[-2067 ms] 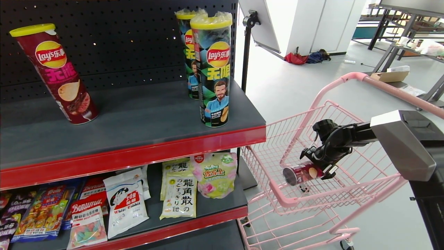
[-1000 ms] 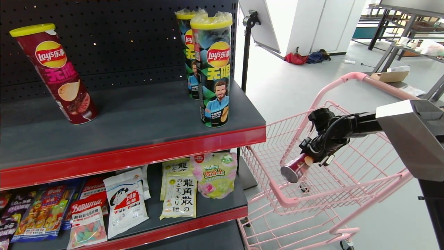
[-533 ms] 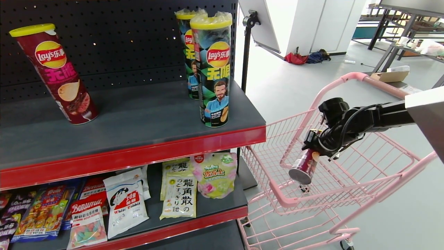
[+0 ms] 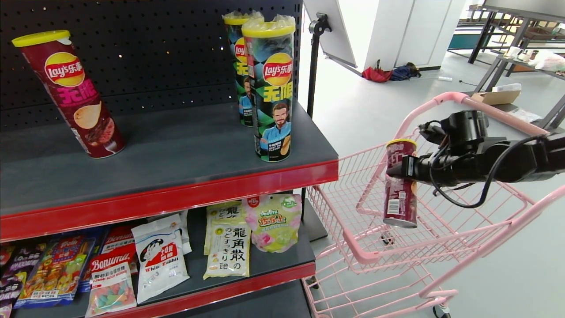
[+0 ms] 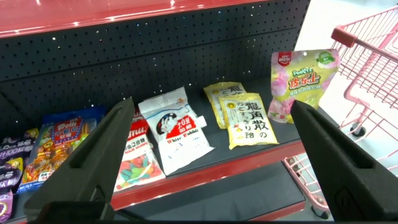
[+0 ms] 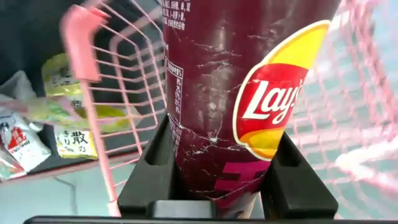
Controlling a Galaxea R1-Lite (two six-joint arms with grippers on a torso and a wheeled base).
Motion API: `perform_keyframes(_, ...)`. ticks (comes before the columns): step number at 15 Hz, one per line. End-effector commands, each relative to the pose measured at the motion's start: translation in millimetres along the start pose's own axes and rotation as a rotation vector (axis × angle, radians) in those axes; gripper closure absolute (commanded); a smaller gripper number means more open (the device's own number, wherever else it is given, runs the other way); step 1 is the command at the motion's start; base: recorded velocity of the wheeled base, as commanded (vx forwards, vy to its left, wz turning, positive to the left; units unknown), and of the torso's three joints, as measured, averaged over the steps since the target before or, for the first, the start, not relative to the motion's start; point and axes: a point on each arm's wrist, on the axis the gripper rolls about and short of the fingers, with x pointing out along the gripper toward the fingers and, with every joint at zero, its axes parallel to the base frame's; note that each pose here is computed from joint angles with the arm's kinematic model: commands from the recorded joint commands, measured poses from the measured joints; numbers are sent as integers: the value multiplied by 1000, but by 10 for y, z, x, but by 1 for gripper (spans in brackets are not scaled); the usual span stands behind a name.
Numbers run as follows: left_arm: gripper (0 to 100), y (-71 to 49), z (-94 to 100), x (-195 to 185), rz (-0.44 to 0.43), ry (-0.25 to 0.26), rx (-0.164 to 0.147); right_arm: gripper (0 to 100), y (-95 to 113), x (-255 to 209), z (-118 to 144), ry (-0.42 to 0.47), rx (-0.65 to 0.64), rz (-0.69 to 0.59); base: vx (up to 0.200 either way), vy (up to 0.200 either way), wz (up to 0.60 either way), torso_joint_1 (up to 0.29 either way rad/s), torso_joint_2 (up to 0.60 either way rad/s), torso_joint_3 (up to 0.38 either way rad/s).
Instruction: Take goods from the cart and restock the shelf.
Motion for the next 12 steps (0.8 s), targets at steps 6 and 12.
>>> perform_keyframes(6,0,0,-1,1,1,2,-3,100,337,-1233,266,-456,-393,87,0,0,0,0,0,0)
perform_keyframes(12,0,0,-3,1,1,4,-6,100,515,-2662,-197,-652,-523,19,0,0,0,0,0,0)
